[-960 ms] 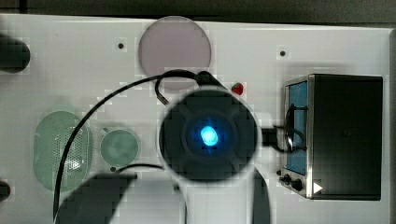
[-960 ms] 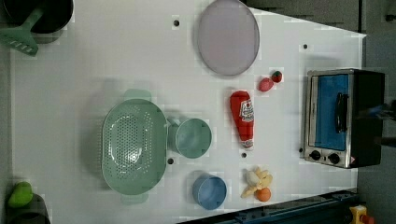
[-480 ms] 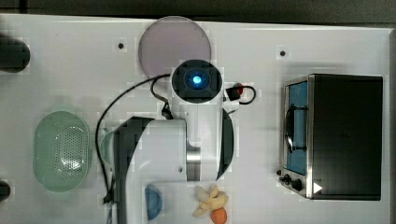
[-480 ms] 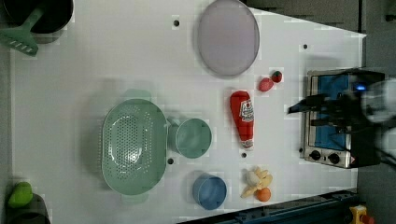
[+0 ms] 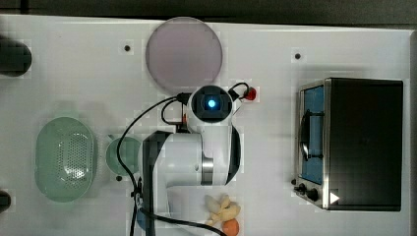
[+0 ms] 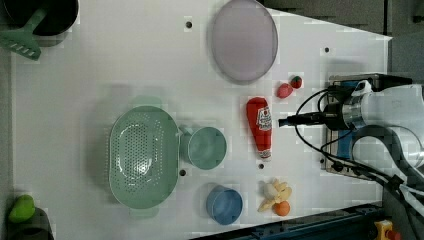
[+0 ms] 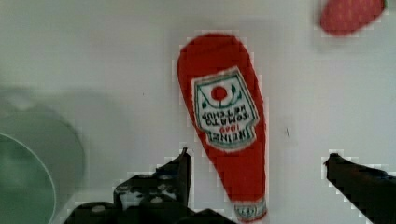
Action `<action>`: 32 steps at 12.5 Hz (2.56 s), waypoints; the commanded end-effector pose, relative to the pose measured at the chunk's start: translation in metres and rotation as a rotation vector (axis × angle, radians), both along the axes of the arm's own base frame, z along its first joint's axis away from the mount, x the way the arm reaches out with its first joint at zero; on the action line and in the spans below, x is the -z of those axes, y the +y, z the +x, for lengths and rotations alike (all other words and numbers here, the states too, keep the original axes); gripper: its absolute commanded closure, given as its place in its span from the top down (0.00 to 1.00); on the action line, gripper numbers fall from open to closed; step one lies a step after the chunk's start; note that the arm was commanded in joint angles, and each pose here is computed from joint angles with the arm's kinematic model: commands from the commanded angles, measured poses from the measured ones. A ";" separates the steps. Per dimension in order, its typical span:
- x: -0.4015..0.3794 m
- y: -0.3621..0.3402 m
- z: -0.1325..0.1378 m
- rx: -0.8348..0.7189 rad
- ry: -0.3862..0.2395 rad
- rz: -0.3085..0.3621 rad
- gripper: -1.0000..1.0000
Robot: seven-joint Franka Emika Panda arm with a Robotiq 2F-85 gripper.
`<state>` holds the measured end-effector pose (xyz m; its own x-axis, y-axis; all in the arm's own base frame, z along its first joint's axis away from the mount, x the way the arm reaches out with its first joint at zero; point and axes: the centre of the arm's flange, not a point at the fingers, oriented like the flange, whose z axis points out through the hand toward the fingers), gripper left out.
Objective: Pick Ketchup from the table and place it in strainer.
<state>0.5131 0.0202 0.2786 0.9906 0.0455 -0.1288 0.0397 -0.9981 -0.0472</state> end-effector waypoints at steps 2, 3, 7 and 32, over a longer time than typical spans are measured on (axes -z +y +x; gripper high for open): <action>0.027 0.010 0.001 -0.162 -0.063 0.024 1.00; 0.043 0.010 -0.002 -0.158 -0.067 0.028 1.00; 0.097 0.009 -0.013 -0.146 -0.059 0.041 1.00; -0.129 0.219 -0.049 0.077 -0.125 -0.052 0.63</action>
